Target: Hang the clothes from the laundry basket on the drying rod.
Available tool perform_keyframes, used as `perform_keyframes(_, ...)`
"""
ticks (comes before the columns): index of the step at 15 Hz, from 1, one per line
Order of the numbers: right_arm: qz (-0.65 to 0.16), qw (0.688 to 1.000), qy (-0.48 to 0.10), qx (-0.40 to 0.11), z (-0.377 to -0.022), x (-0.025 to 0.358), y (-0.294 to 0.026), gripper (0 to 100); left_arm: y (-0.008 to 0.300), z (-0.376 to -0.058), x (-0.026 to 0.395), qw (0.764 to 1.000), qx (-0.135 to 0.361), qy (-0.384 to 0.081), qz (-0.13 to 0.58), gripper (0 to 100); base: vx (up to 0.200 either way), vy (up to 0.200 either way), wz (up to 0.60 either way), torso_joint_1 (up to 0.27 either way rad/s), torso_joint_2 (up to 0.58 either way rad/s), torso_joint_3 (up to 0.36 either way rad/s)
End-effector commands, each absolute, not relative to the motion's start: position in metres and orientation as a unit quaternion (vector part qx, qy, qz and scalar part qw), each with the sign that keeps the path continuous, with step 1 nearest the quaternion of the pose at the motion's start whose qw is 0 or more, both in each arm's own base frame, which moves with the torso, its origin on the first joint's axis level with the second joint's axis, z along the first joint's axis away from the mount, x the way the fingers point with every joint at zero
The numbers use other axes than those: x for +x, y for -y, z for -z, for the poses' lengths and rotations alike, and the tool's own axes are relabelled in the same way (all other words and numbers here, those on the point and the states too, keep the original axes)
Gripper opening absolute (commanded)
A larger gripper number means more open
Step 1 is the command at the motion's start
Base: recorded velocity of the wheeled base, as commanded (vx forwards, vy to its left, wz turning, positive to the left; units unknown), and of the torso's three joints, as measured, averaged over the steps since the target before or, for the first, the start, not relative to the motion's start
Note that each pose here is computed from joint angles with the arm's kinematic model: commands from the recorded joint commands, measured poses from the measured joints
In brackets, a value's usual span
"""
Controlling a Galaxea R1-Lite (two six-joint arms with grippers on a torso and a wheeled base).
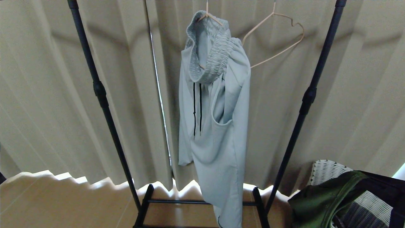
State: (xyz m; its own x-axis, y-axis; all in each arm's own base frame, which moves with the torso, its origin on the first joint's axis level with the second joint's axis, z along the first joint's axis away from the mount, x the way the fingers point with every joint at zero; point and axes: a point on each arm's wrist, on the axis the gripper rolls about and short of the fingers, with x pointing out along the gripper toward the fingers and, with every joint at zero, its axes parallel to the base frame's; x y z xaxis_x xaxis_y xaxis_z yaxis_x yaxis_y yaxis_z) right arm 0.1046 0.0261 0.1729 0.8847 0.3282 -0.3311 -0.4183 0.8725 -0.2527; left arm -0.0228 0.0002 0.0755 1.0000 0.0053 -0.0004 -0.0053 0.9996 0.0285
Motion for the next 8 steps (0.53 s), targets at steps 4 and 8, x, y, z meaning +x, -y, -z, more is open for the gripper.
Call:
perform_keyframes(4,-0.201,0.953,-0.156,-0.163,-0.174,0.118,-0.03,0,0.0,-0.076,-0.023,1.0,0.02,-0.001,-0.002,100,-0.1,0.0,0.0,0.001,0.0,0.001)
perform_keyframes(8,-0.226,0.947,-0.154,-0.167,-0.178,0.125,-0.039,0,0.0,-0.076,-0.023,0.999,0.035,0.0,0.01,100,0.0,0.0,0.0,0.0,0.0,0.0)
